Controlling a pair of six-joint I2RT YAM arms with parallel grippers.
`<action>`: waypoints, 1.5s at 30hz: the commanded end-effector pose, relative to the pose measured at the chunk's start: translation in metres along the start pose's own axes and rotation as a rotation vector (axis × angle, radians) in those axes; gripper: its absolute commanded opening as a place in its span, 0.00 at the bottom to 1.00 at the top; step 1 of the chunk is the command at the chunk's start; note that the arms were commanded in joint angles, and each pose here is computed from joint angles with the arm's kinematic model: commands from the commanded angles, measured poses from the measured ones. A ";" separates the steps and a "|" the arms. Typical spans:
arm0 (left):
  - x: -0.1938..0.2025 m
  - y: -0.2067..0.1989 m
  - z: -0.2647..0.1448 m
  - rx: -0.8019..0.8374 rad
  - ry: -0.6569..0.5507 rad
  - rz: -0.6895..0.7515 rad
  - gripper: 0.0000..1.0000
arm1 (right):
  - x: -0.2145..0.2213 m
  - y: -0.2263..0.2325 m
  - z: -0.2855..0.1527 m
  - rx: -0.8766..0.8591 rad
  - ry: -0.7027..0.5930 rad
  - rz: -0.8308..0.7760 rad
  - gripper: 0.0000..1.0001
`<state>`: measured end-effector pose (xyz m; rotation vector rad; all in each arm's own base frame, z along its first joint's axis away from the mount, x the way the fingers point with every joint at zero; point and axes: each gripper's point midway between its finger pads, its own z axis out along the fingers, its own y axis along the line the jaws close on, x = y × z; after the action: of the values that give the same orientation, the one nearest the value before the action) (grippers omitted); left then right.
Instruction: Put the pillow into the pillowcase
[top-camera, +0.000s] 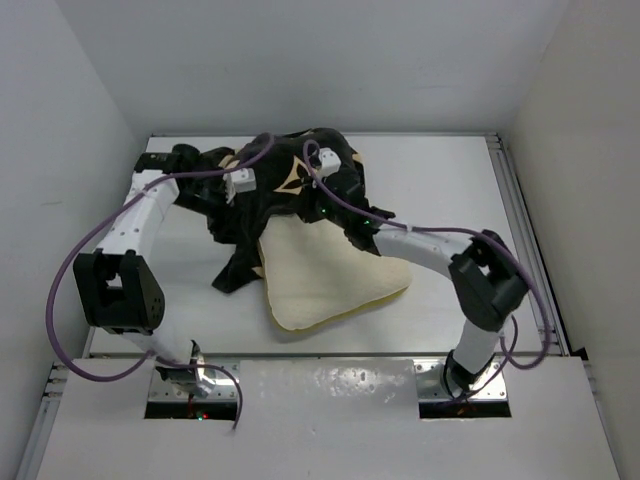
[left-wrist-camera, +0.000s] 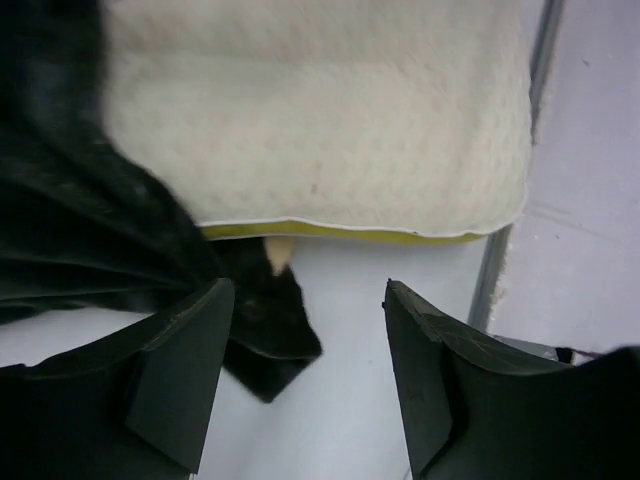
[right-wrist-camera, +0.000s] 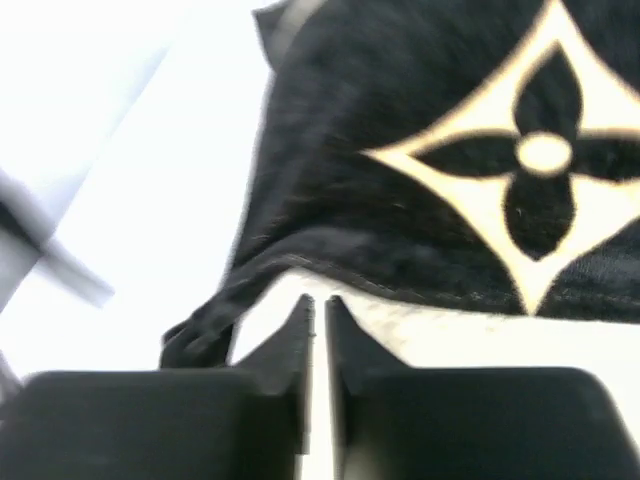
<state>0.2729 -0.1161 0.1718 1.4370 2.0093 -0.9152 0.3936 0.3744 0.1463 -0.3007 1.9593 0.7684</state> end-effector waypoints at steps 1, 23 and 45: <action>-0.048 0.009 -0.026 -0.076 -0.106 0.087 0.60 | -0.048 0.032 -0.038 -0.125 -0.084 -0.105 0.00; -0.138 0.183 0.143 -0.814 0.200 0.253 0.76 | 0.019 -0.171 -0.169 0.340 0.086 0.284 0.99; -0.218 0.073 0.124 -0.323 0.015 0.282 0.00 | 0.019 -0.172 -0.114 0.138 0.099 0.145 0.99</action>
<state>0.4526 -0.3131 0.1746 1.4378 1.9249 -0.2408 0.3621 0.1714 0.0451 -0.0240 2.3323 0.7795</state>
